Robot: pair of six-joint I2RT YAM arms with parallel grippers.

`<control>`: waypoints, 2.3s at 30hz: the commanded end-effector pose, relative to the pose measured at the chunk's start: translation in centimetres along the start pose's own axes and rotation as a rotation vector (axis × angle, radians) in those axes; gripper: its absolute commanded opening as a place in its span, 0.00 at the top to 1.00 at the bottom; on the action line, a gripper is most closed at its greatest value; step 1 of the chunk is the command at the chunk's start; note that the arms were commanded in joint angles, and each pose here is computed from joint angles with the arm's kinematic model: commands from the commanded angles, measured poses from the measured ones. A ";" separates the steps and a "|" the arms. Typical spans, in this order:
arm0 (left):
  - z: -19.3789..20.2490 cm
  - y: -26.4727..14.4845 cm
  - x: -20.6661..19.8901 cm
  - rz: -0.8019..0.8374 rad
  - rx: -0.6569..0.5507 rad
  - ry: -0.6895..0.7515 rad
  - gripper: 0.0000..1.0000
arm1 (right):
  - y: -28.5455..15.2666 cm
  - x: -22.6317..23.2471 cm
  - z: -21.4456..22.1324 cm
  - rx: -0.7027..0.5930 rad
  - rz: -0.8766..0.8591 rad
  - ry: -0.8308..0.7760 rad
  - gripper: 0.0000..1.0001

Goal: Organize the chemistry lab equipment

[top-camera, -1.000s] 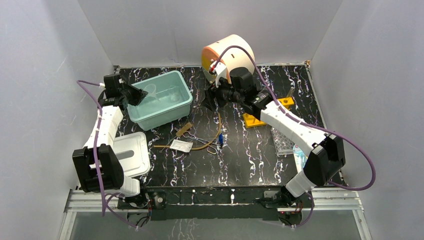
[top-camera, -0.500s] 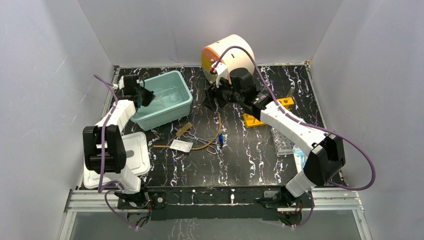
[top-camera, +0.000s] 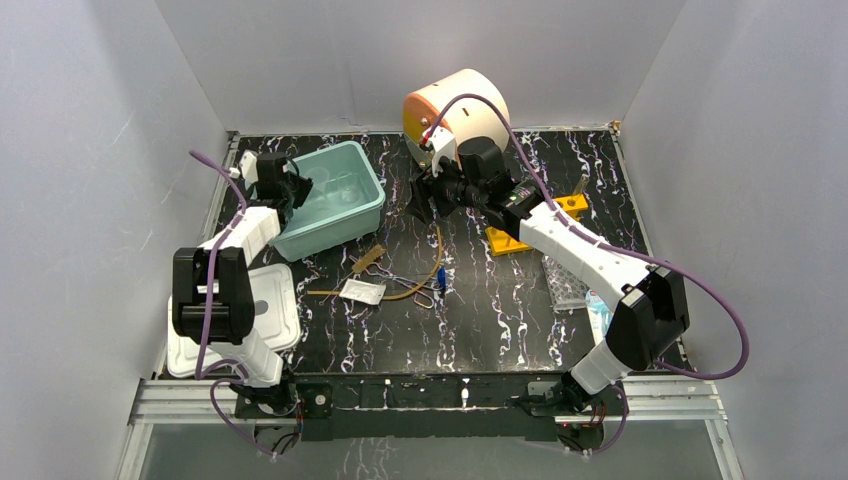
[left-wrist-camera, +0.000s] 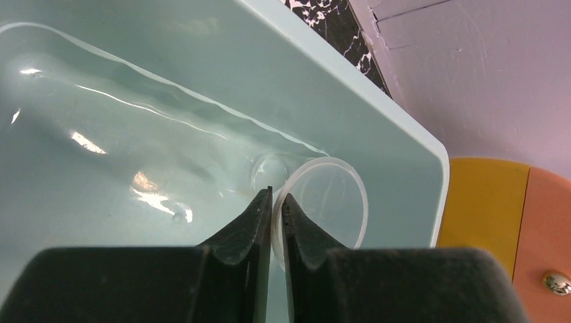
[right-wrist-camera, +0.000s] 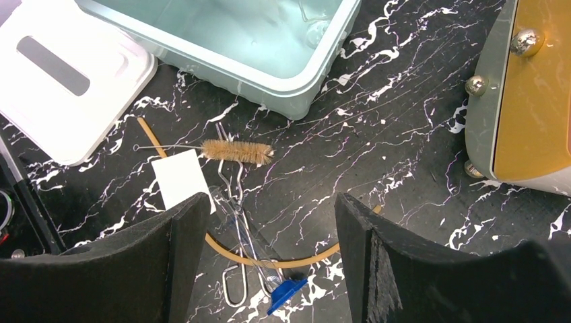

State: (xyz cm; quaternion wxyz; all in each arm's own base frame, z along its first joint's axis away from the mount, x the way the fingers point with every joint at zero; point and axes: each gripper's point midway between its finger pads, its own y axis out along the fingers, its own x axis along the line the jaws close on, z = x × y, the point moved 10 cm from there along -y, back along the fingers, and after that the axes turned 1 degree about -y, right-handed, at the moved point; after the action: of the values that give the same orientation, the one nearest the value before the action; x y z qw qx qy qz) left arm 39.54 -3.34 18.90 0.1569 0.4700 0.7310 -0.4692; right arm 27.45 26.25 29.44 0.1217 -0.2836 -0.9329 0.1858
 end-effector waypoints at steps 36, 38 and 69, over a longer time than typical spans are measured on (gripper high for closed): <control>-3.8 -16.0 -5.4 0.375 0.279 0.365 0.20 | 1.3 0.7 4.6 0.259 0.144 0.203 0.23; -2.6 -17.8 -5.7 0.449 0.310 0.419 0.19 | 1.5 0.7 5.9 0.301 0.190 0.262 0.22; 5.1 -19.7 -3.4 0.428 0.503 0.437 0.19 | 4.2 1.1 15.5 0.583 0.471 0.737 0.64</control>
State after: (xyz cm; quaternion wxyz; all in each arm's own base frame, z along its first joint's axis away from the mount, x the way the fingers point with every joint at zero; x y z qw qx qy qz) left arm 24.85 -11.65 28.67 -0.0369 0.7188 0.5028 -0.4786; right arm 23.67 25.51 14.64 0.4578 -0.4914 -0.6519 0.3522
